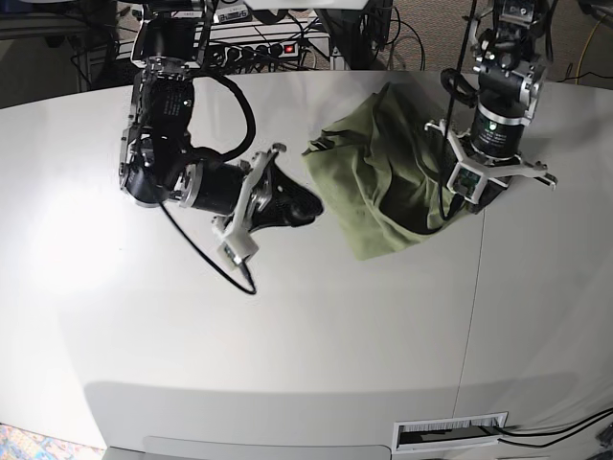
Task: Fold the T-shirt properly
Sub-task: 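Release the right gripper and tuck the bundle's loose edge under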
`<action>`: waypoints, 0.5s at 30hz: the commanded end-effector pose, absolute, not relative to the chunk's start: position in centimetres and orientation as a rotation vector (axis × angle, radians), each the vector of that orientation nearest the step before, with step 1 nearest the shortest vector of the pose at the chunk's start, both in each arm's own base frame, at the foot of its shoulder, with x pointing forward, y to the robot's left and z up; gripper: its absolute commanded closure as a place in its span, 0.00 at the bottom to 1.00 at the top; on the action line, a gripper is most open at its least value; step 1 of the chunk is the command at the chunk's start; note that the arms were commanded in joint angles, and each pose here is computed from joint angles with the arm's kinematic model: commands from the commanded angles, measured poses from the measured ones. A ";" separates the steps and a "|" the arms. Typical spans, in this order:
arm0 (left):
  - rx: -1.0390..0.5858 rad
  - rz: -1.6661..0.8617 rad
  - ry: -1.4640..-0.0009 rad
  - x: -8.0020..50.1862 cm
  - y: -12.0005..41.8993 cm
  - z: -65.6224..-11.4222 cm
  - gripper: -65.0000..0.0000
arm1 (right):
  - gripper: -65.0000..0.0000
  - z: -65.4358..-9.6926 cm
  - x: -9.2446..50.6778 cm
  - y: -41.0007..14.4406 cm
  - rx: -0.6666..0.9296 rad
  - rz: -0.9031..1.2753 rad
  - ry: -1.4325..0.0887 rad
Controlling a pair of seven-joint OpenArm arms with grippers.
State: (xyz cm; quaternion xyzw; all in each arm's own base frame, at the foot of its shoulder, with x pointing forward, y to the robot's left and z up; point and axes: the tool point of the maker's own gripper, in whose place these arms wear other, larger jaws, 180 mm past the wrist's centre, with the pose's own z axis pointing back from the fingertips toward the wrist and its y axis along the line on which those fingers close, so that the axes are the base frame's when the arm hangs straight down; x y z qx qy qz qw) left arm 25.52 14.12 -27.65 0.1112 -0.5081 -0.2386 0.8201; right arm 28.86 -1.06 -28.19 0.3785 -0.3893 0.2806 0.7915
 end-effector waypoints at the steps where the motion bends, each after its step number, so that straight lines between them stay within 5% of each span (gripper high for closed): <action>1: 0.202 -0.501 -1.138 25.4 13.4 -26.0 0.98 | 0.94 -25.8 30.1 -0.7 0.828 0.614 -0.937; 15: -0.219 -0.381 -1.164 23.9 7.7 -26.2 0.98 | 1.00 -25.7 33.4 3.9 0.513 0.891 -1.051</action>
